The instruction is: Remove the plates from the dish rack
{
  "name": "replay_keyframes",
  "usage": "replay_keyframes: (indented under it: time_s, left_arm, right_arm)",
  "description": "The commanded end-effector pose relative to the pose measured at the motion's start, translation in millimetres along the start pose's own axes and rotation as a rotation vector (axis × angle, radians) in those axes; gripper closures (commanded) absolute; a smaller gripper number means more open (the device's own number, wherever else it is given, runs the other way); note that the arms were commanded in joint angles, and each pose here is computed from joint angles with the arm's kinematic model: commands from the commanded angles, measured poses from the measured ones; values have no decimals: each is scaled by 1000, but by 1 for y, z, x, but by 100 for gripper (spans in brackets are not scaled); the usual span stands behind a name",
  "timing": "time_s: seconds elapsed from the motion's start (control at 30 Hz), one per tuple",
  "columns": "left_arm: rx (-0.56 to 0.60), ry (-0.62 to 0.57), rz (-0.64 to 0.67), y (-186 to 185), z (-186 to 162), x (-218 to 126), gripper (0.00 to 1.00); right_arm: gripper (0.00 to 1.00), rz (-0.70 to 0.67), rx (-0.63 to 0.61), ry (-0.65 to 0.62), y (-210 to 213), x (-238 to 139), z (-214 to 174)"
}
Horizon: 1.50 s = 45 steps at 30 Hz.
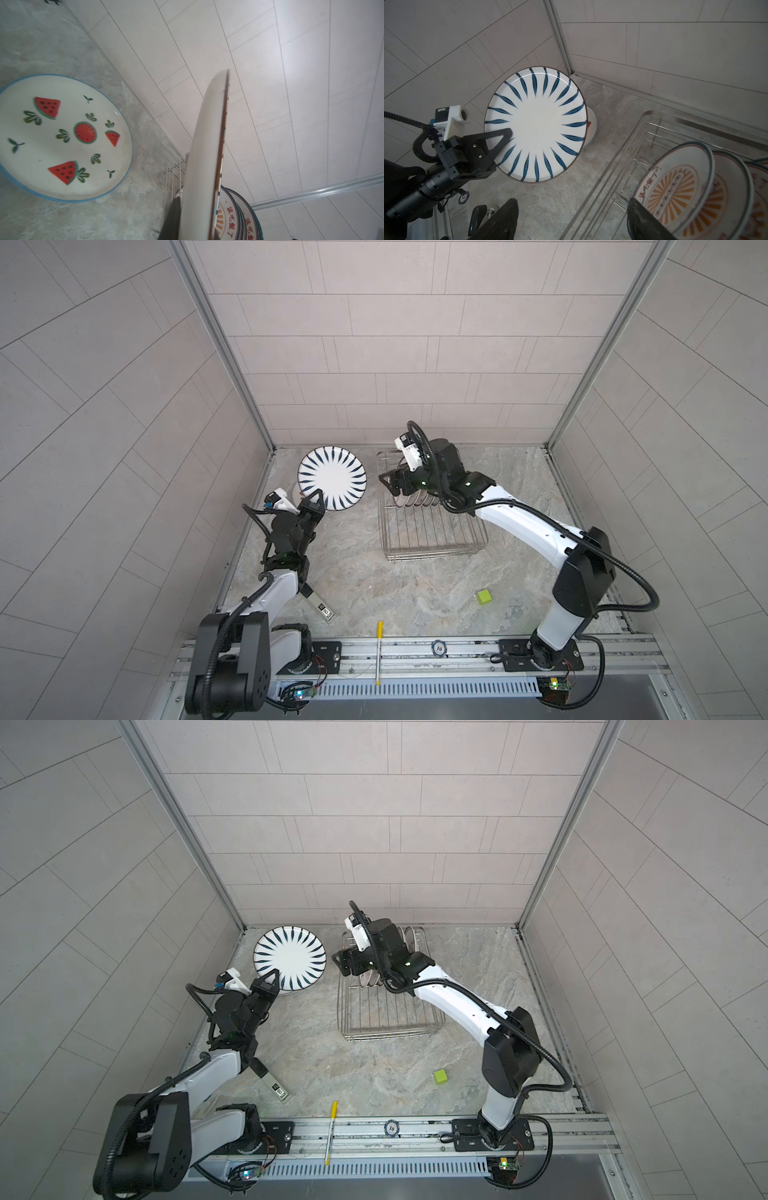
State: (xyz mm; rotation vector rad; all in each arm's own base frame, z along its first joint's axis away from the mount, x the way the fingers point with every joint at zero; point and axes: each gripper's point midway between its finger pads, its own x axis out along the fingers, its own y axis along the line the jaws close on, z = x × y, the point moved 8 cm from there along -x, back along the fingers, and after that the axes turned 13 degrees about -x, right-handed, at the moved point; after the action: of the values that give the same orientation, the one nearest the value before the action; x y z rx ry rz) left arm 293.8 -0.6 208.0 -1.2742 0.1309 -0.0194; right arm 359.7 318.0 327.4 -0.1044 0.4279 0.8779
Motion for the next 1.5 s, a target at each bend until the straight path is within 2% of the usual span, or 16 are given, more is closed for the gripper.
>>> replay_keyframes:
  time_s: [0.0,0.13,0.23,0.33,0.57,0.83,0.93,1.1,1.27,1.47]
  left_arm:
    - [-30,-122,-93,-21,17,0,100]
    - [-38,-195,-2,-7,27,6,100]
    - [-61,-209,-14,0,32,14,100]
    - [-69,-220,-32,4,31,17,100]
    - [-69,-253,66,21,37,42,100]
    - [-64,-254,162,40,40,64,100]
    - [-105,-220,172,50,42,74,100]
    - [-109,-232,178,64,47,74,100]
    - [-103,-196,210,72,45,81,100]
    - [-60,-196,298,82,44,77,91]
  right_arm:
    - [17,30,-71,96,18,29,-4]
    - [18,31,-155,170,34,64,-4]
    - [19,-1,-191,226,36,84,-7]
    - [19,-7,-183,237,34,99,-10]
    - [19,7,-160,250,32,126,-19]
    - [19,-3,-167,276,29,142,-33]
    - [19,2,-159,274,28,146,-36]
    - [19,11,-160,278,29,148,-38]
    - [19,0,-156,294,27,153,-45]
    - [19,9,-146,290,28,155,-46]
